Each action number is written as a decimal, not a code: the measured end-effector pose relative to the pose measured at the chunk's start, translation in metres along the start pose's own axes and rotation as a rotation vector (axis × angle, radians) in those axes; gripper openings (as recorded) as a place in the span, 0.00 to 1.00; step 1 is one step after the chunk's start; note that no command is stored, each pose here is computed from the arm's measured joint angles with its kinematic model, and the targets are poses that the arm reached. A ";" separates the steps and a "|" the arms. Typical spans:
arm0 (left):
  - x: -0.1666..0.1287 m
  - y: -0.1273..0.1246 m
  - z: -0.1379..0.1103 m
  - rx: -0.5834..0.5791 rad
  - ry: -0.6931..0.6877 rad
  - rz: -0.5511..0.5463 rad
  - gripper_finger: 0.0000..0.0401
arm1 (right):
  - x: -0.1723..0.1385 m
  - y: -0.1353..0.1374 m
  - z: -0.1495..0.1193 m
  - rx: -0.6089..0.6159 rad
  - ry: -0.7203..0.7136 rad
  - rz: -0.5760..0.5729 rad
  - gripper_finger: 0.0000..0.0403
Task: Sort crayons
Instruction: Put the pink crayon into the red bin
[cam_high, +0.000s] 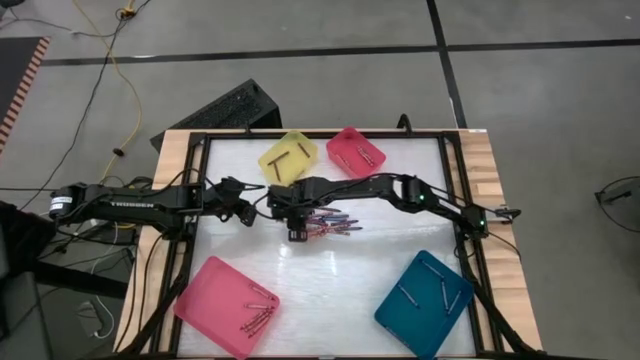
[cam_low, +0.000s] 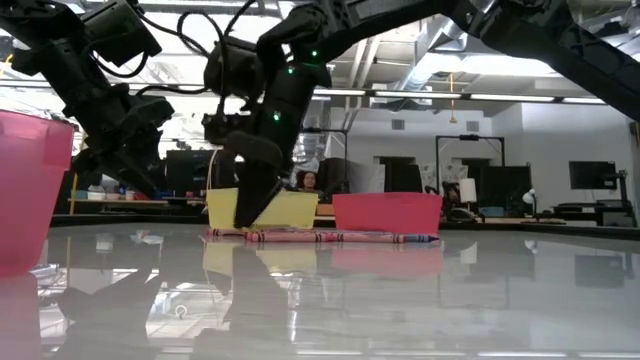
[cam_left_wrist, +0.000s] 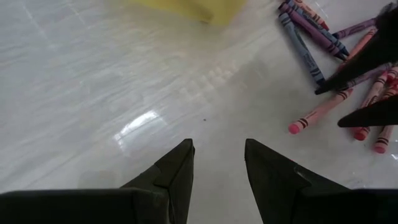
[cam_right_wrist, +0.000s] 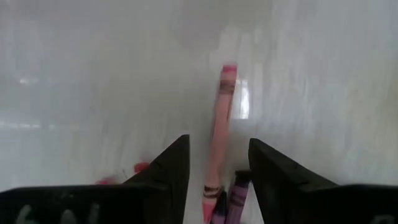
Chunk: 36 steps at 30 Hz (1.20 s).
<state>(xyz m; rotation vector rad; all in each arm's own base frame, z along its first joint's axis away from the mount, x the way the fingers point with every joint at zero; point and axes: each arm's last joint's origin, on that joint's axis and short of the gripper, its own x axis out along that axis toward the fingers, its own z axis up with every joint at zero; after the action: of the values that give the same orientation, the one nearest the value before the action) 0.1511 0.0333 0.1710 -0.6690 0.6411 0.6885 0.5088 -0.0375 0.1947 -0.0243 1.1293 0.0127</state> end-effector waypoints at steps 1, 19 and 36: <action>0.000 0.000 0.000 0.000 0.000 0.000 0.33 | 0.001 -0.001 0.000 0.005 0.003 0.000 0.40; 0.000 0.000 0.000 -0.006 0.003 0.002 0.33 | 0.023 0.003 -0.005 0.005 0.043 0.002 0.23; 0.000 0.000 0.000 -0.007 0.008 -0.003 0.33 | 0.018 0.003 -0.006 0.102 0.060 0.002 0.01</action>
<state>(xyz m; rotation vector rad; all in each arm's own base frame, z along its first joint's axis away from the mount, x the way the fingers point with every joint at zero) 0.1510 0.0330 0.1707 -0.6791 0.6454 0.6851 0.5111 -0.0350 0.1759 0.0681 1.1884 -0.0445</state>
